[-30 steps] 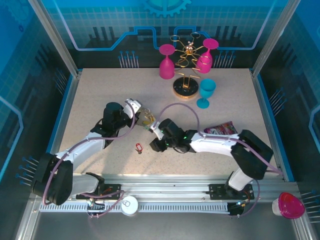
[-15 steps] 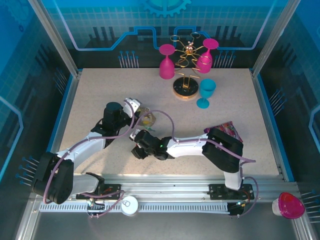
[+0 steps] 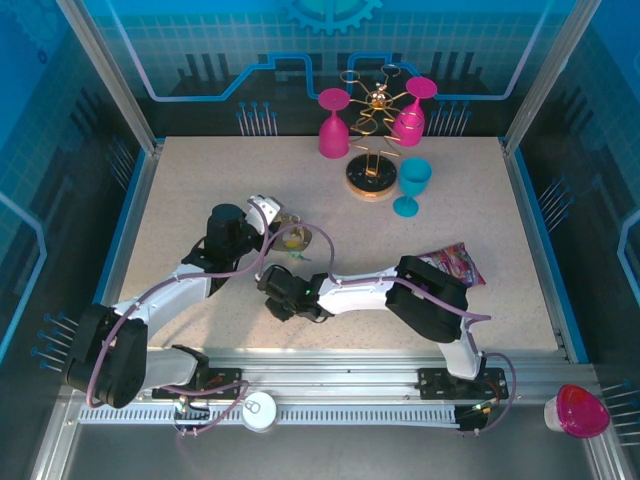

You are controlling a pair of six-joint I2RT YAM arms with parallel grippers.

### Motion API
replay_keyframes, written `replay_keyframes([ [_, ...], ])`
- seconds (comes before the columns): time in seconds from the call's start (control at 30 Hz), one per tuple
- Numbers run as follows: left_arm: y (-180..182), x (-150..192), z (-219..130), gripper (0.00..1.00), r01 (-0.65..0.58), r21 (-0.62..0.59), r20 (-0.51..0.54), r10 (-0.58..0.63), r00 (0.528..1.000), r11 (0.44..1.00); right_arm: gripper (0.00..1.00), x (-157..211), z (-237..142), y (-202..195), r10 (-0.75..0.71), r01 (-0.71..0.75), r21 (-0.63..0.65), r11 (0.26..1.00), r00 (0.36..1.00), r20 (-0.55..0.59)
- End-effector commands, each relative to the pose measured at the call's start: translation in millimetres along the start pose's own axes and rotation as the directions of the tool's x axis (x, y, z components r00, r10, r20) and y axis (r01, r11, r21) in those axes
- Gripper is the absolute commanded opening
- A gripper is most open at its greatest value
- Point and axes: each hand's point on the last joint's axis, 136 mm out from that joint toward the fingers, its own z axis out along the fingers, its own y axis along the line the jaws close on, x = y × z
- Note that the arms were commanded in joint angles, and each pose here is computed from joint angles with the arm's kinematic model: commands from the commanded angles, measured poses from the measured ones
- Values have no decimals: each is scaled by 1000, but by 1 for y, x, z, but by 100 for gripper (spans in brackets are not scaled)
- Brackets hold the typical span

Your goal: Put the keys on the keyring

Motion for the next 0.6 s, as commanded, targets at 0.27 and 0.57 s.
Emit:
replay_keyframes([
  [0.27, 2, -10, 1, 0, -6, 8, 30, 6, 1000, 1000, 0, 35, -26, -23, -28, 32, 91, 995, 998, -54],
  [0.57, -3, -11, -1, 0, -20, 33, 40, 18, 999, 999, 0, 72, -57, -86, 76, -65, 133, 989, 994, -80],
])
